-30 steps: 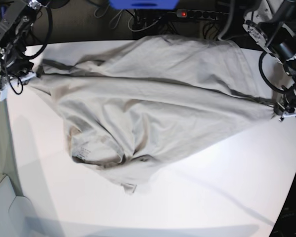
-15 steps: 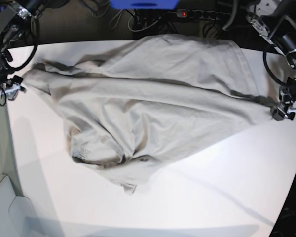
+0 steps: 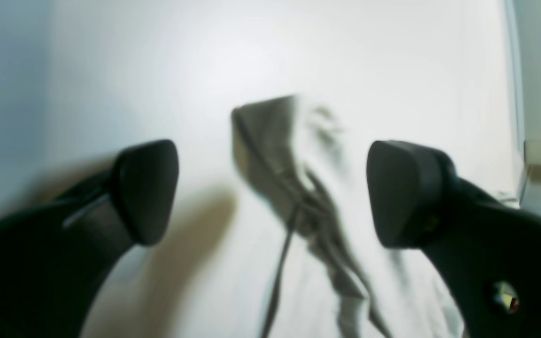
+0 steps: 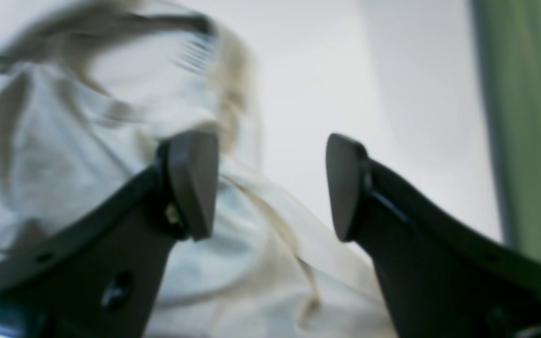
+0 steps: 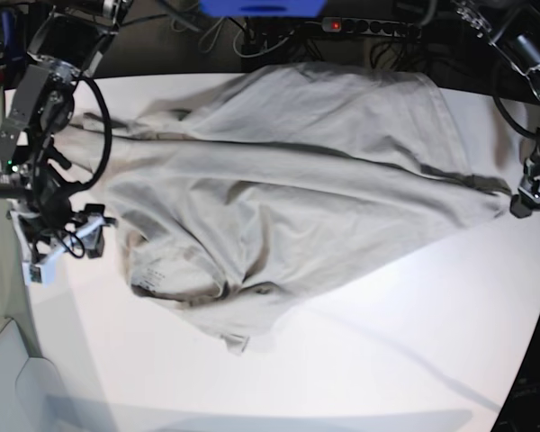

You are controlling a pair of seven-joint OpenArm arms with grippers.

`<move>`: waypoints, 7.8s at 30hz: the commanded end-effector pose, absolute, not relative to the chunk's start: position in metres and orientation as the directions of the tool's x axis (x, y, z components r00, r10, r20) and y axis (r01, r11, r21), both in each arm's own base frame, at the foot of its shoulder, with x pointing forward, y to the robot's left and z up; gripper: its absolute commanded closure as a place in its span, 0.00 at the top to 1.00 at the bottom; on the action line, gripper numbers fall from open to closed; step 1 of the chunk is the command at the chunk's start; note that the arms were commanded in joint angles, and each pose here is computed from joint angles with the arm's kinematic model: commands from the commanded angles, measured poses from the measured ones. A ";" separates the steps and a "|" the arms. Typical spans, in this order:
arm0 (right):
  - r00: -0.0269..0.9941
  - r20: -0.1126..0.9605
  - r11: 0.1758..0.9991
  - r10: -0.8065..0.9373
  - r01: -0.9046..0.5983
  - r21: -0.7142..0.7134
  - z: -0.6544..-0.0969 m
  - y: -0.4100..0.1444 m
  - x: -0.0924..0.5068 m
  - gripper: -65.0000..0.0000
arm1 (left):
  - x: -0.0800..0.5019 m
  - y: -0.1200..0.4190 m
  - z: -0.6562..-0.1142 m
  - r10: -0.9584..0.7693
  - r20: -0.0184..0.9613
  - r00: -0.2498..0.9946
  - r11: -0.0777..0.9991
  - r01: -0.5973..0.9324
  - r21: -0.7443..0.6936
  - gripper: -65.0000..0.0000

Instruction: Layout the t-shirt on the table in an organized manner, then fold the t-shirt properly

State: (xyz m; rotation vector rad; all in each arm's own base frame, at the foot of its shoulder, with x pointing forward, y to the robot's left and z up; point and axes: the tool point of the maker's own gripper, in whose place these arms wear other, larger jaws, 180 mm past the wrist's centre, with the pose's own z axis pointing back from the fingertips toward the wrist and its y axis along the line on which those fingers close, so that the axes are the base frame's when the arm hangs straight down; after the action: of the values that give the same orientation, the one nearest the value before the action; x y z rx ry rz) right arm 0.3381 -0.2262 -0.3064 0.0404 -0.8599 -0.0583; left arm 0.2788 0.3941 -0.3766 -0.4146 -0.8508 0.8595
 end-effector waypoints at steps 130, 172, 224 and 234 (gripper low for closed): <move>0.491 0.871 0.999 0.022 0.027 -0.040 -0.306 -0.288 0.401 0.59 | 0.152 0.172 -0.362 0.565 0.247 0.787 0.617 -0.204 -0.760 0.96; 0.548 0.835 0.998 0.051 0.004 -0.063 -0.331 -0.282 0.365 0.59 | 0.197 0.120 -0.433 0.292 0.324 0.900 0.889 -0.130 -0.439 0.96; 0.589 0.805 0.995 0.069 -0.101 -0.012 -0.344 -0.202 0.254 0.59 | 0.156 0.298 -0.353 0.453 0.512 0.729 0.888 -0.322 -0.328 0.96; 0.601 0.797 0.995 0.068 -0.098 -0.011 -0.348 -0.204 0.249 0.59 | 0.149 0.308 -0.380 0.434 0.488 0.757 0.899 -0.395 -0.187 0.96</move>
State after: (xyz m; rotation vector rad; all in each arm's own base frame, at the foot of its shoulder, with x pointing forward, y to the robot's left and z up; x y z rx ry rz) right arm 0.2422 -0.2016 -0.3597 0.0379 -0.8743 0.0938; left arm 0.1448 0.3008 -0.3877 -0.0927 -0.5208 0.4626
